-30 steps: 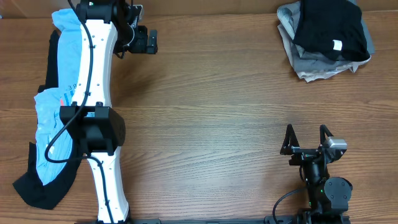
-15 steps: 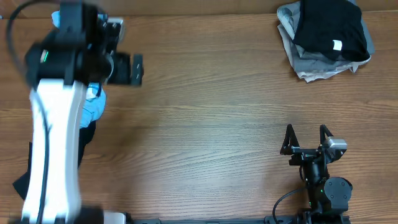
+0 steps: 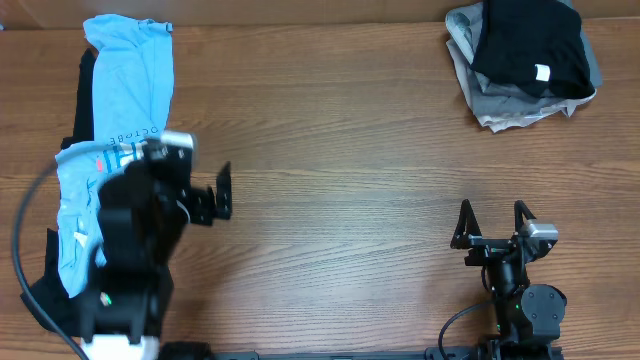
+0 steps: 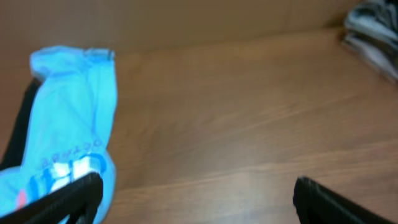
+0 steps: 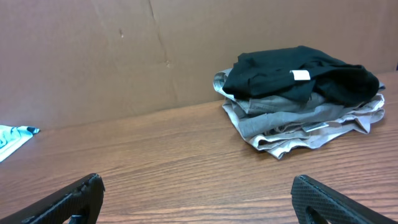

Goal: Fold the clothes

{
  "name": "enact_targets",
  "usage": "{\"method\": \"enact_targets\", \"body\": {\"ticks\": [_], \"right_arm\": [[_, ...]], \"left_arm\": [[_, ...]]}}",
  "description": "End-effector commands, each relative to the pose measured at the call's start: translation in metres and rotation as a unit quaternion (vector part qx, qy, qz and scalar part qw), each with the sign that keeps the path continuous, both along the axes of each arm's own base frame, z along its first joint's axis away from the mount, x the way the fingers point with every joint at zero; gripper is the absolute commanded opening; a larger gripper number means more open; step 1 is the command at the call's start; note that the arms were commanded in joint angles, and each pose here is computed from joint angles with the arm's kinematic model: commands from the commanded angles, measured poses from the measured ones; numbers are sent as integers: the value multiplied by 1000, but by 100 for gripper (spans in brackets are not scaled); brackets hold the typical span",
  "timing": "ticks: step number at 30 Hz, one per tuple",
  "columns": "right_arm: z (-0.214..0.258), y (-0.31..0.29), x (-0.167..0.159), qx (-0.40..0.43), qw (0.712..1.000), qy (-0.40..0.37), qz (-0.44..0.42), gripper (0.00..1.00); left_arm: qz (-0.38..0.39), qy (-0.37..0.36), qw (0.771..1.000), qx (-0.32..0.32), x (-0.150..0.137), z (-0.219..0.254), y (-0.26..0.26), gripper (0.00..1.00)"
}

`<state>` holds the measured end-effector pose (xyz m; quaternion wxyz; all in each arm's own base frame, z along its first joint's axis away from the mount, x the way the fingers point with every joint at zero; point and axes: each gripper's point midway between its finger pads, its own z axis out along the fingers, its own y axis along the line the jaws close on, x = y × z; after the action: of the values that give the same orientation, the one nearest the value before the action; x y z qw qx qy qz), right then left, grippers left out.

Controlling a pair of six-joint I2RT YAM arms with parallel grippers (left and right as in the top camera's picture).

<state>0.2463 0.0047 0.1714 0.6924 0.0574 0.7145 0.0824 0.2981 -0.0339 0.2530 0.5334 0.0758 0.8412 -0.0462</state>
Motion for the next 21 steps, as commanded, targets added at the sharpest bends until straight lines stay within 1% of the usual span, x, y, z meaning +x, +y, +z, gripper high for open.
{"method": "enact_targets", "body": {"ticks": [1, 5, 7, 13, 21], "right_arm": [[-1, -2, 0, 1, 1000, -4, -6, 100], [-1, -2, 0, 1, 1000, -4, -6, 100], [-1, -2, 0, 1, 1000, -4, -6, 100], [-1, -2, 0, 1, 1000, -4, -6, 100], [-1, -2, 0, 1, 1000, -4, -6, 100]], "left_arm": [[-44, -38, 998, -25, -13, -32, -17, 100], [-37, -102, 993, -49, -17, -50, -17, 100], [-38, -129, 990, -51, -21, -58, -16, 100], [-36, -156, 986, -50, -35, -82, -15, 100], [-24, -191, 980, -50, -45, -87, -7, 100]]}}
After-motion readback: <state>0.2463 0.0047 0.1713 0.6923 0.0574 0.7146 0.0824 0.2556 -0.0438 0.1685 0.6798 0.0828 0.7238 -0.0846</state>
